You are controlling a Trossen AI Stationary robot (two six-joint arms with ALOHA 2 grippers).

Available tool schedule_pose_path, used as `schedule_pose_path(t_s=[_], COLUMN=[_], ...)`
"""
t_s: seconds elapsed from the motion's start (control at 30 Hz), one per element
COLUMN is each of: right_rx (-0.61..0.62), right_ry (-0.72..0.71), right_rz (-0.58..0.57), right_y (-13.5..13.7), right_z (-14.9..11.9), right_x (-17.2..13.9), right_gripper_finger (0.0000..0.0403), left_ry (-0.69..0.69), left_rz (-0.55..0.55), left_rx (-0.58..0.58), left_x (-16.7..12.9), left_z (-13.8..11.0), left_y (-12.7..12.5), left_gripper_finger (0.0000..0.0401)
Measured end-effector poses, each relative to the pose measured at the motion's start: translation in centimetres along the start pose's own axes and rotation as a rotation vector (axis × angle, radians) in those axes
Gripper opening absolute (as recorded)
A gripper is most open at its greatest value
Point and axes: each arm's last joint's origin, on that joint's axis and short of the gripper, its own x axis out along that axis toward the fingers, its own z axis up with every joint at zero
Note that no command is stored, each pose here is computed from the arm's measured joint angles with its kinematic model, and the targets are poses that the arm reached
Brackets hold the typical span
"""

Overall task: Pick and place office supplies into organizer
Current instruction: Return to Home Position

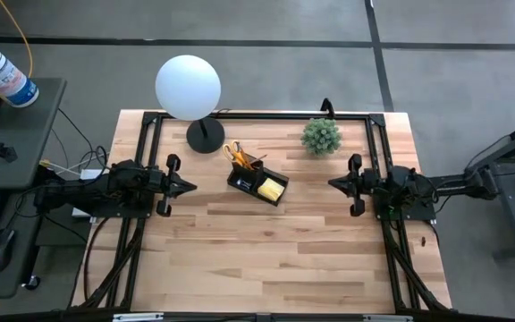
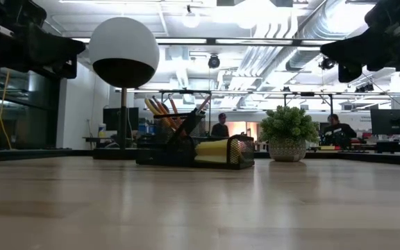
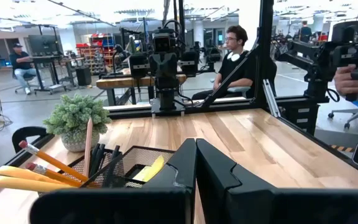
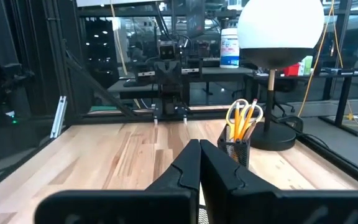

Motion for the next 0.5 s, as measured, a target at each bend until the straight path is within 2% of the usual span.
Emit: schedule_pose_path(t_s=[0.5], right_rx=[-0.015], right_ry=[0.031], right_rz=[-0.023], right_y=[-0.2], right_z=[-0.5], right_x=[-1.3], right_gripper_finger=[0.0000], left_ry=[0.023], left_rz=[0.018], left_rx=[-0.004], left_x=[0.0], left_z=[-0.2], left_y=[0.0], left_gripper_finger=[0.0000])
